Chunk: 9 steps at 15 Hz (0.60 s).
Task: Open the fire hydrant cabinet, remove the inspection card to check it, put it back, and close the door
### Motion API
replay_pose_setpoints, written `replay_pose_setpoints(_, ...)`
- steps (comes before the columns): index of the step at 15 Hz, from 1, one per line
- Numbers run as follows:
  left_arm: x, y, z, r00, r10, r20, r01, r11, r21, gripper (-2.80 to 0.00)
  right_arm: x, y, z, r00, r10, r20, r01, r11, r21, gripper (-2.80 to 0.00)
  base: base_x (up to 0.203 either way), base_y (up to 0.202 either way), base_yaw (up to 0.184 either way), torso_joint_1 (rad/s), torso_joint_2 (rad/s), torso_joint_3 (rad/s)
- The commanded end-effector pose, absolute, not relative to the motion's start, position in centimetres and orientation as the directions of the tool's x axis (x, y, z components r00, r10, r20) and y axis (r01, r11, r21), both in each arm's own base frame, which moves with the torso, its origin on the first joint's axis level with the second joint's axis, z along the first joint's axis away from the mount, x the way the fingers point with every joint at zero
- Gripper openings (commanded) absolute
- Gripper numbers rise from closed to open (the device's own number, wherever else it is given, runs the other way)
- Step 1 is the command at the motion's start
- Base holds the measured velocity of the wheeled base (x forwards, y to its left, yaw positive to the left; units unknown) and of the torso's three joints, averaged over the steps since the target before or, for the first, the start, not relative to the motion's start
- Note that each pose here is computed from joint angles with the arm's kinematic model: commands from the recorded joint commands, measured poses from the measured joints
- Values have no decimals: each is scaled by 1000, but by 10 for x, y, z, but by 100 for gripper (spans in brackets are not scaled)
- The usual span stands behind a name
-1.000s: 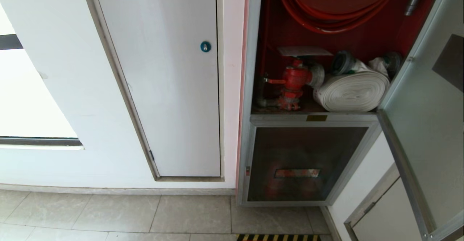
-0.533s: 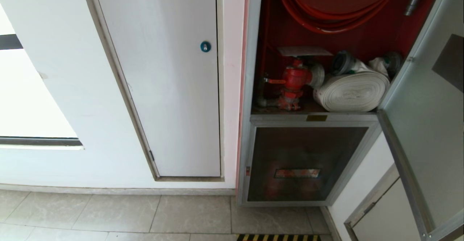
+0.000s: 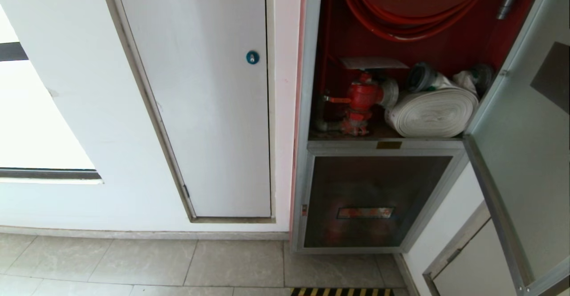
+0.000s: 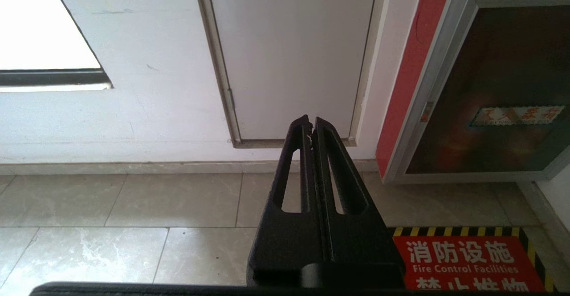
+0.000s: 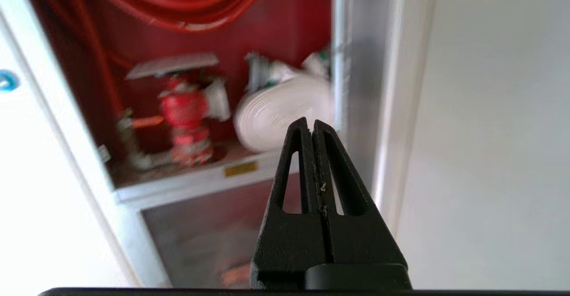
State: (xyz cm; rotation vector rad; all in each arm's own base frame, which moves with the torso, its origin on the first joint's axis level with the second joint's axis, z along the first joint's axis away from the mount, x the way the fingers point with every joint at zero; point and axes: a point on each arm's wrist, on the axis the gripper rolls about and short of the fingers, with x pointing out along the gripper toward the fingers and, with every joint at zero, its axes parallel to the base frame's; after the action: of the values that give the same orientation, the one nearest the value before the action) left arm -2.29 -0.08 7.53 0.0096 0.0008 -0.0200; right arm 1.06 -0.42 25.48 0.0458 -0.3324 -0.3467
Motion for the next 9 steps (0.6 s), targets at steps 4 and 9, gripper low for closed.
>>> replay_pose_setpoints(4,-23,-1,75,1000,-20,-2,20,1000,9,-280,-4,0,264,776,-499,386,510,856,82,-280,0,0,0,0,0,0)
replay_pose_setpoints(9,-23,-1,75,1000,-20,-2,20,1000,9,-280,7,-8,266,697,-631,341,645,760,86,-280,0,0,0,0,0,0)
